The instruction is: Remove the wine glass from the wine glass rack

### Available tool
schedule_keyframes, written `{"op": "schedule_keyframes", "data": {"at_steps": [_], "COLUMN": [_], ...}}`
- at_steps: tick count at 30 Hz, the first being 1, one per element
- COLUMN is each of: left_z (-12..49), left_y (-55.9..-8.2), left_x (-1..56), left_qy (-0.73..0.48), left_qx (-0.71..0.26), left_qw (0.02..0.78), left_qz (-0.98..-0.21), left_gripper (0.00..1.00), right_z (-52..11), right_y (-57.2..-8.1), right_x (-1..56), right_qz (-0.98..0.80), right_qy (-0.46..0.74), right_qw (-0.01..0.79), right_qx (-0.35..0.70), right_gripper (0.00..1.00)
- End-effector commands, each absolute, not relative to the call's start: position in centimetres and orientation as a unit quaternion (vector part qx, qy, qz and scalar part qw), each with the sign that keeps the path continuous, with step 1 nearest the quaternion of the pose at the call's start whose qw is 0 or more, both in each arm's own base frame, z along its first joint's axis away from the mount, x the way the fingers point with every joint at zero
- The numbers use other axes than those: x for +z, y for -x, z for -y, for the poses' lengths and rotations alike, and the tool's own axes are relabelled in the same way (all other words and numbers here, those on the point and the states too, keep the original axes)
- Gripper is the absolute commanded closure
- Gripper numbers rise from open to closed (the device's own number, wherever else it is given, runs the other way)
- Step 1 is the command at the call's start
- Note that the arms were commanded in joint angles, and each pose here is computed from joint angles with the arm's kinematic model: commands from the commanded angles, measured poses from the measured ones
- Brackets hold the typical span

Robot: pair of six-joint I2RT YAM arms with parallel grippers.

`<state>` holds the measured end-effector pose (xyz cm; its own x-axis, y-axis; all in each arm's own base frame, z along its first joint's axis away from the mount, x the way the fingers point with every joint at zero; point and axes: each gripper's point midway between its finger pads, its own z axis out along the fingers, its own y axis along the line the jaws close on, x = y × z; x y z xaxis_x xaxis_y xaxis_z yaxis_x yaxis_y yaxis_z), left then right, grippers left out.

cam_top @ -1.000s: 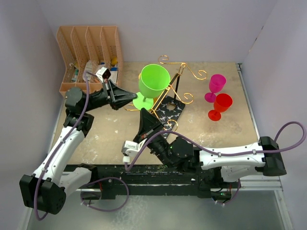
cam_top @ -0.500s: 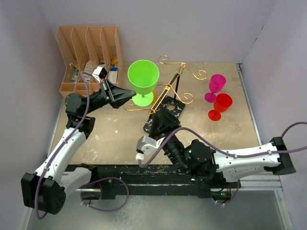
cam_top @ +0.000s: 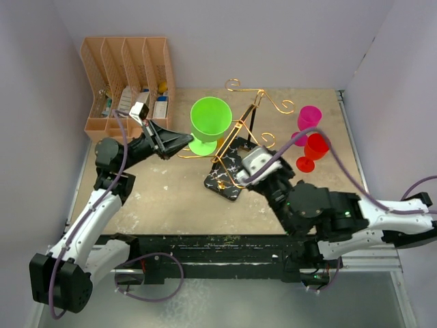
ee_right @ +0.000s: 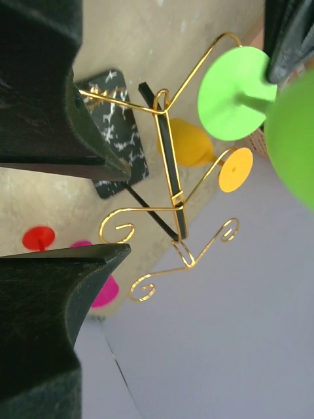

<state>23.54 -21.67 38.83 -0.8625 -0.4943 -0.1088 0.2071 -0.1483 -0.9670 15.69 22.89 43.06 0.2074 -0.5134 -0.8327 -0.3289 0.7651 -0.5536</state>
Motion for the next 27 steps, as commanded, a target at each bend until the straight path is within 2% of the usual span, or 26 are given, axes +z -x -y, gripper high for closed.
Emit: {"op": "schedule_keyframes", "data": {"at_steps": [1, 8, 13, 19, 27], "left_z": [21.0, 20.5, 20.1, 19.7, 19.5], "left_y": [-22.6, -21.8, -21.7, -21.5, -20.9], "left_x": [40.2, 39.3, 39.1, 39.7, 41.3], "left_qy": [0.064, 0.043, 0.037, 0.022, 0.001], "left_qx": [-0.717, -0.674, -0.643, -0.618, -0.608], "left_qw": [0.329, 0.373, 0.395, 0.417, 0.437], "left_qz": [-0.611, -0.636, -0.655, -0.666, -0.663], "left_gripper": [1.00, 1.00, 1.00, 1.00, 1.00], "right_z": [-18.5, -16.6, -19.7, -23.1, -26.1], "right_y": [-15.8, -17.6, -17.5, -15.5, -15.9], "right_x": [43.3, 48.1, 50.5, 53.3, 51.7], "right_qz": [-0.686, -0.712, -0.717, -0.697, -0.718], "right_qy": [0.252, 0.183, 0.203, 0.240, 0.272], "right_qw": [0.683, 0.671, 0.643, 0.616, 0.577], "right_qx": [-0.024, 0.096, 0.176, 0.277, 0.278], "right_gripper": [0.54, 0.54, 0.50, 0.41, 0.40]}}
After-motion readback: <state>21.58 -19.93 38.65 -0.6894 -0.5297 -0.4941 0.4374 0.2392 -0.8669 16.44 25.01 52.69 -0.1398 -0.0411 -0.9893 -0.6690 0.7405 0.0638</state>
